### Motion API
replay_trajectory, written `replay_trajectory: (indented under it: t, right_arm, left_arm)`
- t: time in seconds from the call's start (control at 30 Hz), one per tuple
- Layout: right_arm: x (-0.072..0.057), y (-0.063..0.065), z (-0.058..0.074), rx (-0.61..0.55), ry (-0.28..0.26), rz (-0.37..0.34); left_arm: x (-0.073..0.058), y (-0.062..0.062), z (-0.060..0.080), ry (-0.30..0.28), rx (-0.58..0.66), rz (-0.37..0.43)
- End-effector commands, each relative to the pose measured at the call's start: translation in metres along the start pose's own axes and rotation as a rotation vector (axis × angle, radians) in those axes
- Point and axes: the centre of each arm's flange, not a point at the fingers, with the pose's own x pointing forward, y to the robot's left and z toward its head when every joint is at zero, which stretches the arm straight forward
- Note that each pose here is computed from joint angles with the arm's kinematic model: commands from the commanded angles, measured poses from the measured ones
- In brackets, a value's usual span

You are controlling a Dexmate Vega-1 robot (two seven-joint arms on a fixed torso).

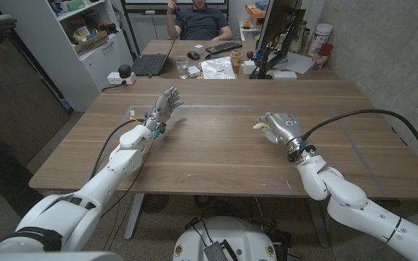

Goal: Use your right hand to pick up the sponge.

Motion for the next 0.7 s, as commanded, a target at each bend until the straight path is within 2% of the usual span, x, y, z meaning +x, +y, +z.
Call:
replay_trajectory:
  t: [0.03,0.2,0.5,0.7]
  right_arm:
    - [0.009,-0.025,-0.009,-0.023,-0.022,-0.087]
    - [0.011,-0.031,-0.011,-0.025,-0.027,-0.117]
    - [0.013,-0.052,-0.013,-0.033,-0.041,-0.193]
    - [0.012,-0.061,-0.014,-0.055,-0.055,-0.242]
  left_arm:
    - [0.0,-0.001,0.0,-0.001,0.0,0.005]
    - [-0.001,-0.003,0.001,-0.003,0.0,0.002]
    - [-0.001,-0.006,0.002,-0.008,-0.002,-0.002]
    - [-0.004,-0.008,0.0,-0.009,-0.006,0.001]
